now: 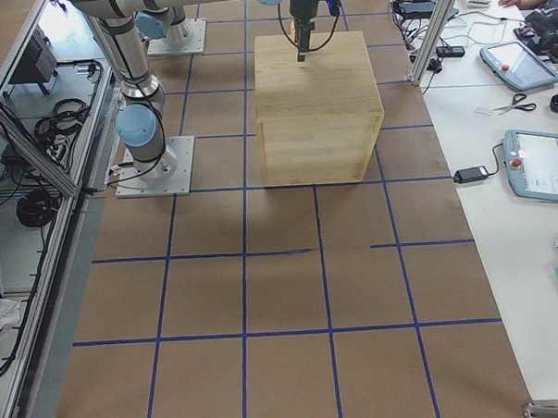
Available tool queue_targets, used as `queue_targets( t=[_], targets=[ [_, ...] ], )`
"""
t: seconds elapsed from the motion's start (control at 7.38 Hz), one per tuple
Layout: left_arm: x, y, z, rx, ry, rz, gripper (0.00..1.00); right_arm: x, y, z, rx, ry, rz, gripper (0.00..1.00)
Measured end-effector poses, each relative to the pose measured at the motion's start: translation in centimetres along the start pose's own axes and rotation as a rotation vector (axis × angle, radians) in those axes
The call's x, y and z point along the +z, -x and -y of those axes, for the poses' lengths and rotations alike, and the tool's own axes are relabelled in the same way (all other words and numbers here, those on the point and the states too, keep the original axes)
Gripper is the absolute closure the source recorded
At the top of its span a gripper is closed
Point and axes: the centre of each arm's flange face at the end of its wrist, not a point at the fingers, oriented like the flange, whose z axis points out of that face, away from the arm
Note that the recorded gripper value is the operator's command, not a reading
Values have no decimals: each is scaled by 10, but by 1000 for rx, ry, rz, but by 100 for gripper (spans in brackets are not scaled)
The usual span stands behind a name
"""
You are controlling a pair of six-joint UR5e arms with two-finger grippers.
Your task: Open upper drawer
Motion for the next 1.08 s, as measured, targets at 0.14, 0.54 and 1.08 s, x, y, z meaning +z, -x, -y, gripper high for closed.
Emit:
queue_targets(
  t=[0.14, 0.54, 1.08],
  targets=[
    [12, -6, -2, -18, 7, -13, 0, 0, 0, 0, 0, 0, 0, 0],
    [30, -12, -3, -46, 14, -23, 0, 0, 0, 0, -1, -1, 0, 0],
    [41, -10, 1, -38, 12, -24, 0, 0, 0, 0, 0, 0, 0, 0]
  ],
)
